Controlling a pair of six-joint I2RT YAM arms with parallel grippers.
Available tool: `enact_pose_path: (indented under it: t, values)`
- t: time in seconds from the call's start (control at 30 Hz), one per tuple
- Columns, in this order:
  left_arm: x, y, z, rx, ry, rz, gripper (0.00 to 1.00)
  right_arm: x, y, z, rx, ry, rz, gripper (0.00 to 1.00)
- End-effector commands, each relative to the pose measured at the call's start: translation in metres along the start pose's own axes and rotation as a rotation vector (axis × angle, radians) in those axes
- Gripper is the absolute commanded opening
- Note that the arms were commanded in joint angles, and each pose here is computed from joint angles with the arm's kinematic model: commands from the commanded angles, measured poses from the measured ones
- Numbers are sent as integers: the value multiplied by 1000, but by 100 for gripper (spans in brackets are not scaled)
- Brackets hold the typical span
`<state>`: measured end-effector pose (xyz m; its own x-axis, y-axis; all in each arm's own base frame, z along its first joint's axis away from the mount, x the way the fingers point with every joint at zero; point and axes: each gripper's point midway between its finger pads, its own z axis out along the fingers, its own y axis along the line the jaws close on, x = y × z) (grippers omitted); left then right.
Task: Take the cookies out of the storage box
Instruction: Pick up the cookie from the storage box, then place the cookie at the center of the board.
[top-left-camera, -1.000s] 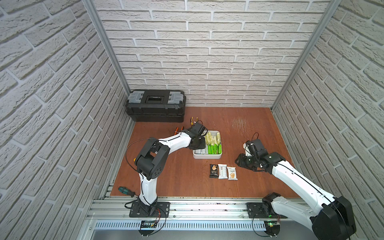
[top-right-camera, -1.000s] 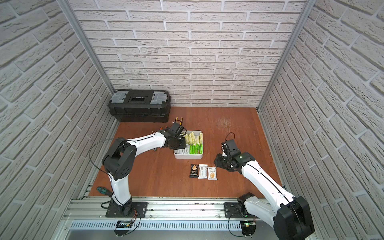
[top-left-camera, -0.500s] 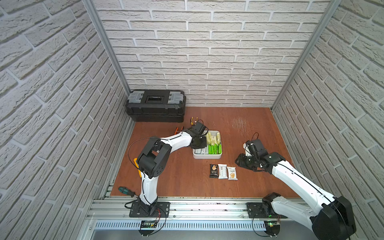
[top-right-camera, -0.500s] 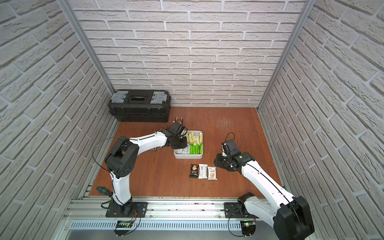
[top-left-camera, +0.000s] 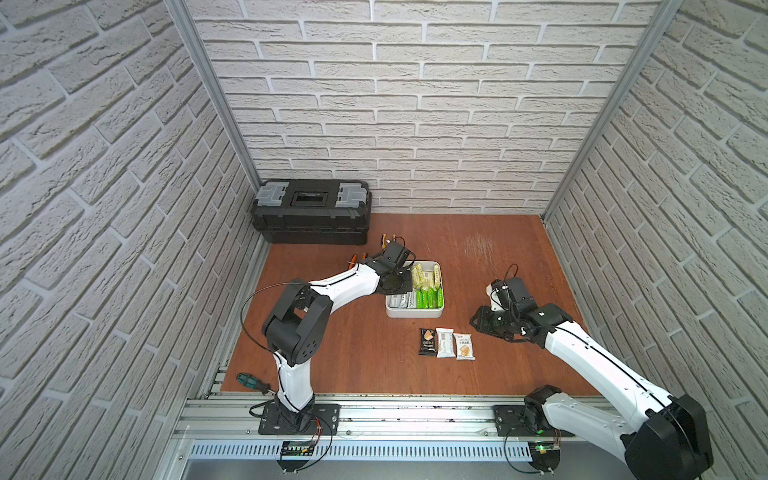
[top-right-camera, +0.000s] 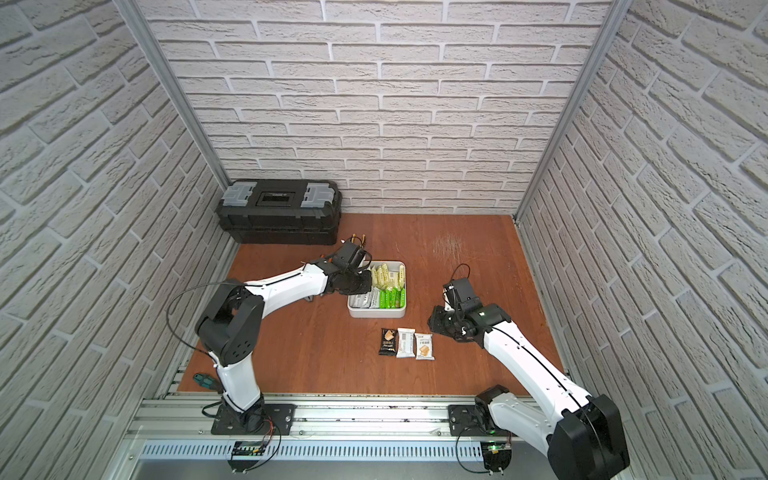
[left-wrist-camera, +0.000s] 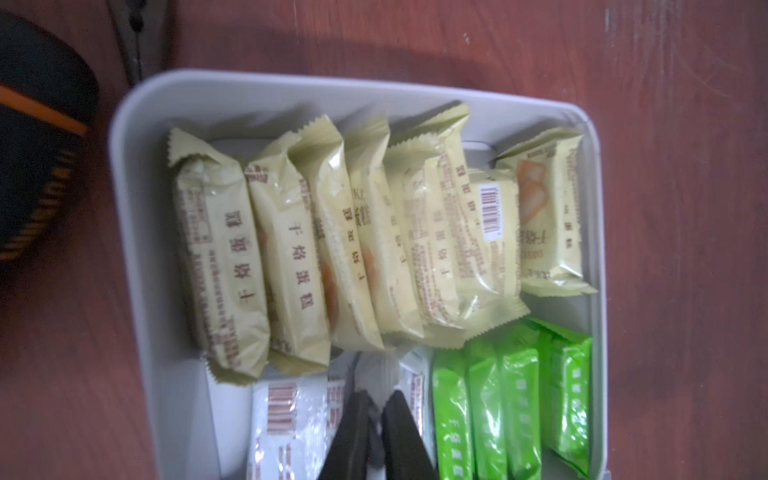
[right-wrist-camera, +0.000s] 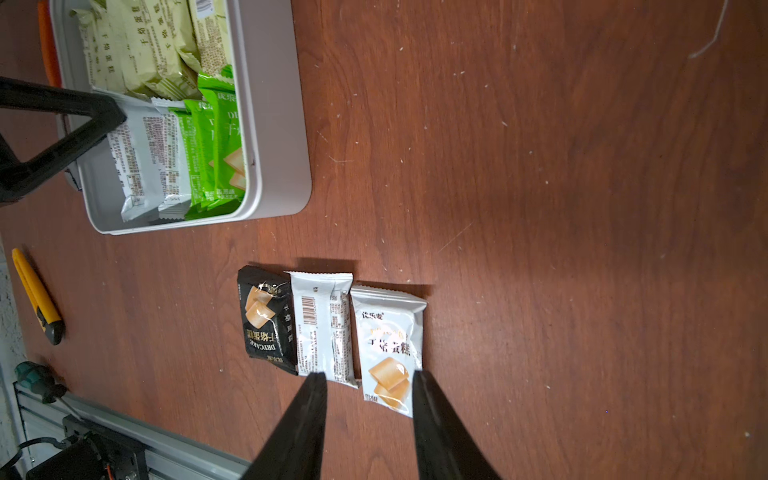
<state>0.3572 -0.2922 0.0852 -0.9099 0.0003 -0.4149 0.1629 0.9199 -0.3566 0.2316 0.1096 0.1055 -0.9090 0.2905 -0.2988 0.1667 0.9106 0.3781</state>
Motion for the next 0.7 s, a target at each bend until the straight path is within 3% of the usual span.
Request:
enact_pose_path:
  t: [0.0,0.37,0.67]
  values:
    - [-12,-3,-30,3,-78,77,4,-11,13,-6,-46,-26,-16,38]
    - [12,-23,-73,176,-109,61,0,-15,23,-3,-69,4,-29,37]
    - [59,-28,-116,337,-120,25,0,-8,21,-3,-73,28,-36,37]
